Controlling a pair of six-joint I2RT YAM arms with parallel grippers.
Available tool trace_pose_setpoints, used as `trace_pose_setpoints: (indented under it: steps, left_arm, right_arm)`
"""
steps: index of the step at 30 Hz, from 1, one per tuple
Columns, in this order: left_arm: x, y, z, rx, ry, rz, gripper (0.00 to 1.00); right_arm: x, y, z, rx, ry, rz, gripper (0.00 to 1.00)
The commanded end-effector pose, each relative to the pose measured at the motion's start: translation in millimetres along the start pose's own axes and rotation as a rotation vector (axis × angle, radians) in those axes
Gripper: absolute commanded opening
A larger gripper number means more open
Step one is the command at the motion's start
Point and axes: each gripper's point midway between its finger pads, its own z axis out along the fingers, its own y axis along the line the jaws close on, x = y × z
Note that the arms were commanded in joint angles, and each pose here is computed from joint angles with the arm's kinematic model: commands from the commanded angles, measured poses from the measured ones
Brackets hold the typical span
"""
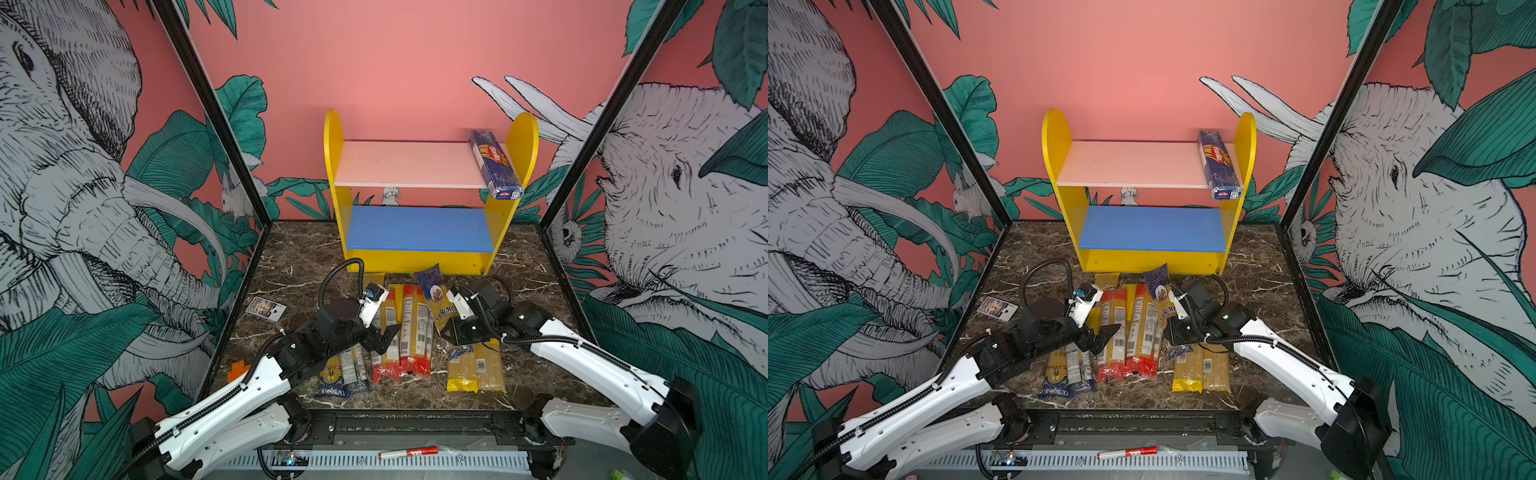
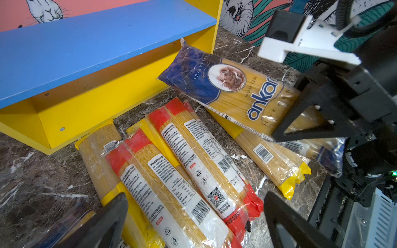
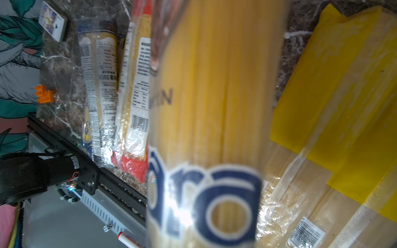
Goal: Arrange pasta packages on shelves
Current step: Place the pasta bag on the shelf.
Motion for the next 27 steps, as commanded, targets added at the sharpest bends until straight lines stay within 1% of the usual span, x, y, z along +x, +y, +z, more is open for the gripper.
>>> trace_pose_setpoints:
  steps: [1, 5, 8, 10, 13, 18, 20, 22, 23, 24, 26, 27]
  left_arm:
    - [-18, 0, -13, -0.012, -0.05, 0.024, 1.0]
    - [-24, 3, -19, -0.028, -0.072, 0.032, 0.99]
    - [-28, 4, -21, -0.033, -0.083, 0.036, 1.0]
    - [-31, 4, -22, -0.037, -0.089, 0.041, 0.99]
    - [-33, 2, -19, -0.029, -0.091, 0.051, 0.99]
    - [-36, 0, -16, -0.017, -0.077, 0.059, 0.99]
    - [-40, -1, -19, -0.017, -0.095, 0.057, 0.99]
    - [-42, 0, -20, -0.021, -0.109, 0.055, 0.99]
    - [-44, 0, -21, -0.02, -0.12, 0.053, 0.99]
    - [-45, -1, -21, -0.018, -0.124, 0.051, 0.99]
    - [-46, -2, -22, -0.011, -0.121, 0.047, 0.99]
    - [-46, -2, -22, -0.011, -0.113, 0.046, 1.0]
  right_arm:
    - [-54, 47, -58, -0.139, -0.226, -0.121, 0.0]
    - [-72, 67, -105, -0.18, -0.325, -0.179, 0.0]
    - [-86, 79, -137, -0.185, -0.402, -0.228, 0.0]
    - [-96, 85, -150, -0.173, -0.43, -0.272, 0.0]
    - [-117, 90, -166, -0.116, -0.462, -0.316, 0.0]
    - [-154, 112, -198, -0.109, -0.561, -0.365, 0.0]
    - [-176, 114, -213, -0.052, -0.626, -0.381, 0.0]
    - [-200, 107, -224, 0.054, -0.69, -0.383, 0.0]
    - [-218, 101, -234, 0.133, -0.743, -0.372, 0.0]
    - [-232, 99, -237, 0.179, -0.769, -0.368, 0.0]
    - [-260, 100, -248, 0.221, -0.822, -0.359, 0.0]
    - [-272, 101, -246, 0.227, -0.824, -0.36, 0.0]
